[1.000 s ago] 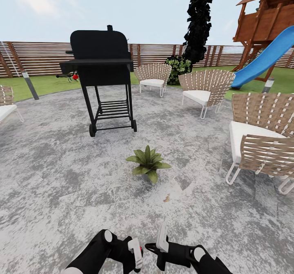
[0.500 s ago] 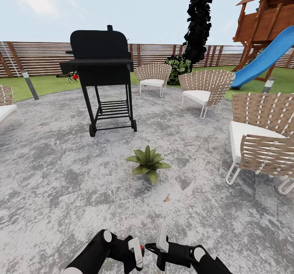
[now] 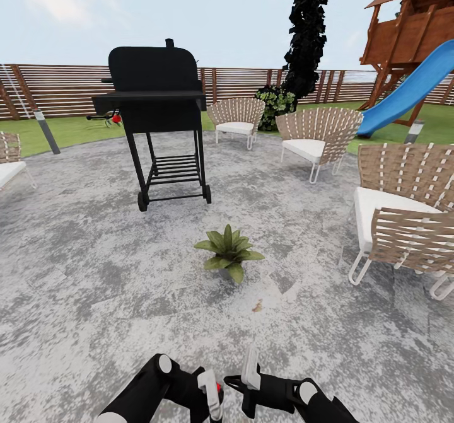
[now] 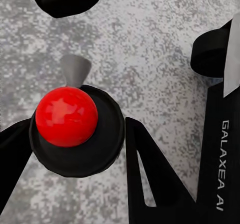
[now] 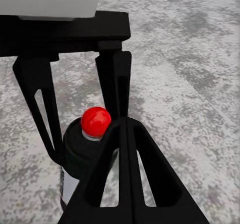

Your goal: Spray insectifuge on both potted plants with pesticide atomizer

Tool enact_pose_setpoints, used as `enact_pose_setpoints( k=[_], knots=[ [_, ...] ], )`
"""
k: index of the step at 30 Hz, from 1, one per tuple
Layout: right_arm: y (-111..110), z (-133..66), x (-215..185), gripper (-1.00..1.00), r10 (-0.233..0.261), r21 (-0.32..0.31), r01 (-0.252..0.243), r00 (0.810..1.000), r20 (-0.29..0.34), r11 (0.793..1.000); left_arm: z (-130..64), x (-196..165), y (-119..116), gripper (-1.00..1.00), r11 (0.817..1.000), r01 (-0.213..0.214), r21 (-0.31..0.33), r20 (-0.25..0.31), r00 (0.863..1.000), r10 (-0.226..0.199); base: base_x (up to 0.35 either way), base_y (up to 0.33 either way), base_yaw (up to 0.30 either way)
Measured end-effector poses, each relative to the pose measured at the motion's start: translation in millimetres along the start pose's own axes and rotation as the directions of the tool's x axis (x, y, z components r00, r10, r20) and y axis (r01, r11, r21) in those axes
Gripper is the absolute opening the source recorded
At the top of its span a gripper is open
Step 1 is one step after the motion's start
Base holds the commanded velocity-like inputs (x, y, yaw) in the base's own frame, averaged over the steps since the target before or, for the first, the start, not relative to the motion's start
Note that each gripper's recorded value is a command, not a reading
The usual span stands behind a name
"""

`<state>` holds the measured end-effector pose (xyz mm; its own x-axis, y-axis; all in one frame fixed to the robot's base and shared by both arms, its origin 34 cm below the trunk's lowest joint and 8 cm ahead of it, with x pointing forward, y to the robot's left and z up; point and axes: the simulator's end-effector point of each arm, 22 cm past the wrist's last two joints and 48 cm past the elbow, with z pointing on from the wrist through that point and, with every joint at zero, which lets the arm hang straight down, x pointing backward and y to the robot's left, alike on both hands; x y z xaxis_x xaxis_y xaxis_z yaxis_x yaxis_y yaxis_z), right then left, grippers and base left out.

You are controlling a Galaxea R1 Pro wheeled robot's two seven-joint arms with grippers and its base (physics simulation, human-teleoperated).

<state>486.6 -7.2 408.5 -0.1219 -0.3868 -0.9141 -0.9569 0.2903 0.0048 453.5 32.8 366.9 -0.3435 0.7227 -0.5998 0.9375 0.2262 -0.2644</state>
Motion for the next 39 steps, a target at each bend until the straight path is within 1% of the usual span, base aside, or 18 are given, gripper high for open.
enact_pose_setpoints(
  k=[3, 9, 26, 28, 30, 33, 36, 39],
  knots=[
    [0.2, 0.3, -0.1, -1.0, 0.001, 0.0, -0.001, 1.0, 0.0, 1.0, -0.5, -0.7, 1.2, -1.0, 1.0, 0.0, -0.004, 0.002, 1.0, 0.0, 0.0, 0.0, 0.0],
    [0.4, 0.2, 0.2, -1.0, 0.001, 0.0, -0.001, 1.0, 0.0, 1.0, -1.5, -9.7, 2.7, -1.0, 1.0, 0.023, -0.008, 0.044, 0.999, -0.023, 0.0, 0.0, 0.0],
    [0.5, 0.1, 0.4, -1.0, 0.001, -0.001, -0.001, 1.0, -0.001, 1.0, -1.7, -13.9, 1.7, -1.0, 1.0, 0.028, -0.002, 0.06, 0.998, -0.028, 0.0, 0.0, 0.0],
    [0.3, -0.1, 0.5, -1.0, 0.001, 0.0, -0.001, 1.0, -0.001, 1.0, -1.0, -8.1, 0.8, -1.0, 1.0, 0.03, -0.001, 0.048, 0.998, -0.03, 0.0, 0.0, 0.0],
    [0.2, -0.1, 0.5, -1.0, 0.0, -0.001, 0.0, 1.0, -0.001, 1.0, -4.2, 1.3, 4.2, -1.0, 0.999, 0.031, -0.009, 0.031, 0.999, -0.031, 0.0, 0.0, 0.0],
    [0.3, -0.2, 0.8, -1.0, 0.0, -0.001, 0.0, 1.0, -0.002, 1.0, -17.0, 27.2, 15.1, -1.0, 0.999, 0.042, -0.032, -0.007, 0.999, -0.042, 0.0, 0.0, 0.0],
    [0.4, -0.3, 1.0, -1.0, 0.001, -0.001, -0.001, 1.0, -0.002, 1.0, -34.1, 58.4, 27.2, -1.0, 0.997, 0.055, -0.059, -0.05, 0.997, -0.058, 0.0, 0.0, 0.0],
    [0.5, -0.4, 1.3, -1.0, 0.001, -0.001, -0.001, 1.0, -0.003, 1.0, -47.6, 79.5, 35.9, -1.0, 0.995, 0.065, -0.081, -0.078, 0.994, -0.071, 0.0, 0.0, 0.0]
  ],
)
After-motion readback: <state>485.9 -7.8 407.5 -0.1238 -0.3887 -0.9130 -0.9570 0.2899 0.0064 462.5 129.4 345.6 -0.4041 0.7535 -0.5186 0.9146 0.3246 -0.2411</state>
